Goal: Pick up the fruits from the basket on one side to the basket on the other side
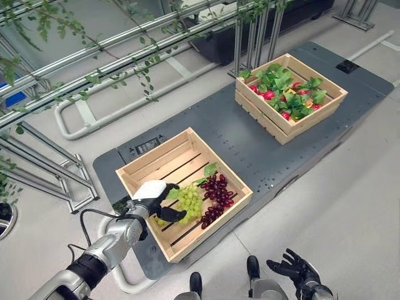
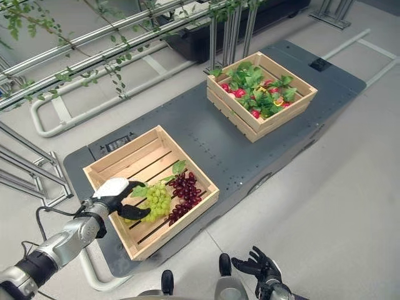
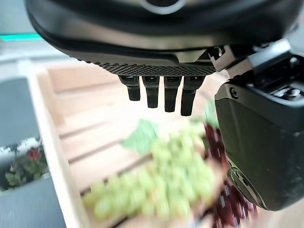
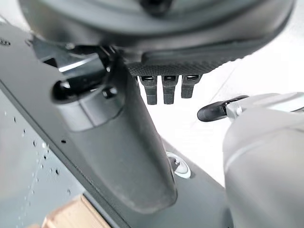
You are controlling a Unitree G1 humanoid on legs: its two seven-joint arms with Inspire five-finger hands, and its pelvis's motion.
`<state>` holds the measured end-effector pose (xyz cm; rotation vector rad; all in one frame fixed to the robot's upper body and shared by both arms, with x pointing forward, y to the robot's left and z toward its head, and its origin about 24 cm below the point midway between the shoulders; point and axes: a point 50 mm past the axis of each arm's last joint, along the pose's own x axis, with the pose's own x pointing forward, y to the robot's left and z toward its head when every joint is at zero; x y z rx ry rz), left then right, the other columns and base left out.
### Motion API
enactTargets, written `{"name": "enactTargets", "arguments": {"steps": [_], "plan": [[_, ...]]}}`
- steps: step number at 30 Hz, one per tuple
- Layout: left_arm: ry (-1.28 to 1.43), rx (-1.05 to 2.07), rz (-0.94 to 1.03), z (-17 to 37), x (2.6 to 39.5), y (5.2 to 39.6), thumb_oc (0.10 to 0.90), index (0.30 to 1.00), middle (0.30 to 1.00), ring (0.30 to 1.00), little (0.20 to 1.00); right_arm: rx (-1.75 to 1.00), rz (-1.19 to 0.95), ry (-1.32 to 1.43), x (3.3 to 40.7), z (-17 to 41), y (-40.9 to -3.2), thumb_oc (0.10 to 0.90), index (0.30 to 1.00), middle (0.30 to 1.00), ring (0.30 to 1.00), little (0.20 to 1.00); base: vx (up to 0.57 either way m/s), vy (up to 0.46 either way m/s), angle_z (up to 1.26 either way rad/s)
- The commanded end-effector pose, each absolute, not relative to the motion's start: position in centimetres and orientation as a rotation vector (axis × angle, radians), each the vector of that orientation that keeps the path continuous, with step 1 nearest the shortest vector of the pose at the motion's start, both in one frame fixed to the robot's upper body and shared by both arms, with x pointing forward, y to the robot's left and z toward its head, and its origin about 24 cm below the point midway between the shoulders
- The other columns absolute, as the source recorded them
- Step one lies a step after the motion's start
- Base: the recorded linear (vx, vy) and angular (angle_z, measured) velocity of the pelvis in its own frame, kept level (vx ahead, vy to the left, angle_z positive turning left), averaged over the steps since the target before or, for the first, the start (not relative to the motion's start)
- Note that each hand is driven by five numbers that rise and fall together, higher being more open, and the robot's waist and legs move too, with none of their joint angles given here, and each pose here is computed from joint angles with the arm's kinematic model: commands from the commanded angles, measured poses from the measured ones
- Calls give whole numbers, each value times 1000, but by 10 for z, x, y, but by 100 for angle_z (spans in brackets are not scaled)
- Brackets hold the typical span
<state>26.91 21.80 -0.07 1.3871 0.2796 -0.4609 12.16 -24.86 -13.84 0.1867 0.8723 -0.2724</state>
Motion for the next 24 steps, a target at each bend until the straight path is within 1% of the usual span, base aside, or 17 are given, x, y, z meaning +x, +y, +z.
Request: {"name": "enactTargets", "arguments": {"steps": [1, 11, 17, 21, 24], "plan": [[160, 1464, -276, 71, 317, 231, 800, 900, 900, 900, 900, 160, -241, 763, 152, -121, -264, 800, 900, 900, 900, 900, -61, 14, 1], [319, 1478, -380, 78, 330, 227, 800, 900, 900, 900, 900, 142, -241, 733, 164, -114, -270, 800, 900, 900, 900, 900, -25, 0, 0], [409, 1552, -208, 81, 338, 247, 800, 900, 900, 900, 900, 140, -222, 710, 173, -110, -269, 800, 900, 900, 900, 900, -5, -1, 0], [463, 1582, -85, 72, 342, 261, 800, 900, 900, 900, 900, 150, -205, 696, 178, -109, -262, 800, 900, 900, 900, 900, -2, -8, 0], [503, 1613, -49, 61, 340, 266, 800, 900, 900, 900, 900, 155, -191, 689, 181, -109, -257, 800, 900, 900, 900, 900, -7, -23, 0]]}}
